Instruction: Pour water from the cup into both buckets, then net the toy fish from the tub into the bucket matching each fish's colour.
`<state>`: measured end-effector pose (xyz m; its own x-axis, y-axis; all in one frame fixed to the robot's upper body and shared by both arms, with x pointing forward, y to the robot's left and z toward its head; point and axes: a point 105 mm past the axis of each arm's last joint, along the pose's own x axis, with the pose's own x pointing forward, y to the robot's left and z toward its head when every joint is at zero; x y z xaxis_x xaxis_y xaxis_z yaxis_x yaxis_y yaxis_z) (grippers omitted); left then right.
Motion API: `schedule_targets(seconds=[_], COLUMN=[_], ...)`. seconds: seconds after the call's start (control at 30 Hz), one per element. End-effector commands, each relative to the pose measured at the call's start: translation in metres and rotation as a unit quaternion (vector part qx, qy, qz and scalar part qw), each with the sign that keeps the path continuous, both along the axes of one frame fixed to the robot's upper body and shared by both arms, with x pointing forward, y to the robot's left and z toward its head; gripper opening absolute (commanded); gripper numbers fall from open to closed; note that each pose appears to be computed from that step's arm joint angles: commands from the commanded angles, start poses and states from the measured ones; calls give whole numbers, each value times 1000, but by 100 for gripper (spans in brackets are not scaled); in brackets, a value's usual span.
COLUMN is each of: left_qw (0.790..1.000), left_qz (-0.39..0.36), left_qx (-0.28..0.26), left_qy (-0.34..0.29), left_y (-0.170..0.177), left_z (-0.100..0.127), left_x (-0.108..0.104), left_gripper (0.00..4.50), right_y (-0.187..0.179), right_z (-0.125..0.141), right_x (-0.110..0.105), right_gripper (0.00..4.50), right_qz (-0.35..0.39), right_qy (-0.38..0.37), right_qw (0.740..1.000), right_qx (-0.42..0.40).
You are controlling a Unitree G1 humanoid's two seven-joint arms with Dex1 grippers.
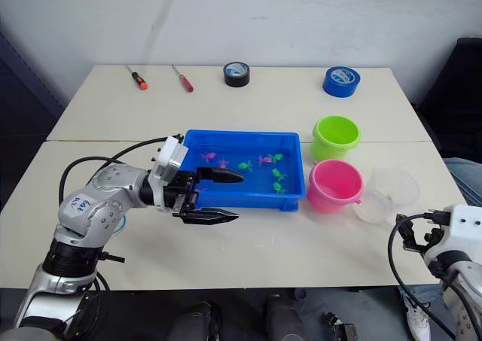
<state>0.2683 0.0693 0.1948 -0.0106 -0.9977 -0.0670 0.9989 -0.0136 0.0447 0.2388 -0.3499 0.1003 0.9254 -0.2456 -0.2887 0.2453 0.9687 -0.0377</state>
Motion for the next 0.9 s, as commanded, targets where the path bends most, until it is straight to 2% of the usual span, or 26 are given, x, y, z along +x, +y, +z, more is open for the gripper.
schedule_targets(seconds=[0.03,0.43,0.9], left_qw=[999,999,998], left_qz=[-2,11,27], left_qx=[-8,2,6], left_qy=[-31,-45,-58], left_y=[-1,3,7], left_z=[12,14,15], left_x=[-6,-5,-6], left_gripper=[442,442,442], right_y=[-8,-25,-30], right_z=[7,5,2], right_x=[3,17,42], right_gripper=[450,450,450], right_qz=[-9,-48,-51], right_qy=[-14,-37,-49], right_qw=[1000,998,997], right_qx=[-20,-19,-30])
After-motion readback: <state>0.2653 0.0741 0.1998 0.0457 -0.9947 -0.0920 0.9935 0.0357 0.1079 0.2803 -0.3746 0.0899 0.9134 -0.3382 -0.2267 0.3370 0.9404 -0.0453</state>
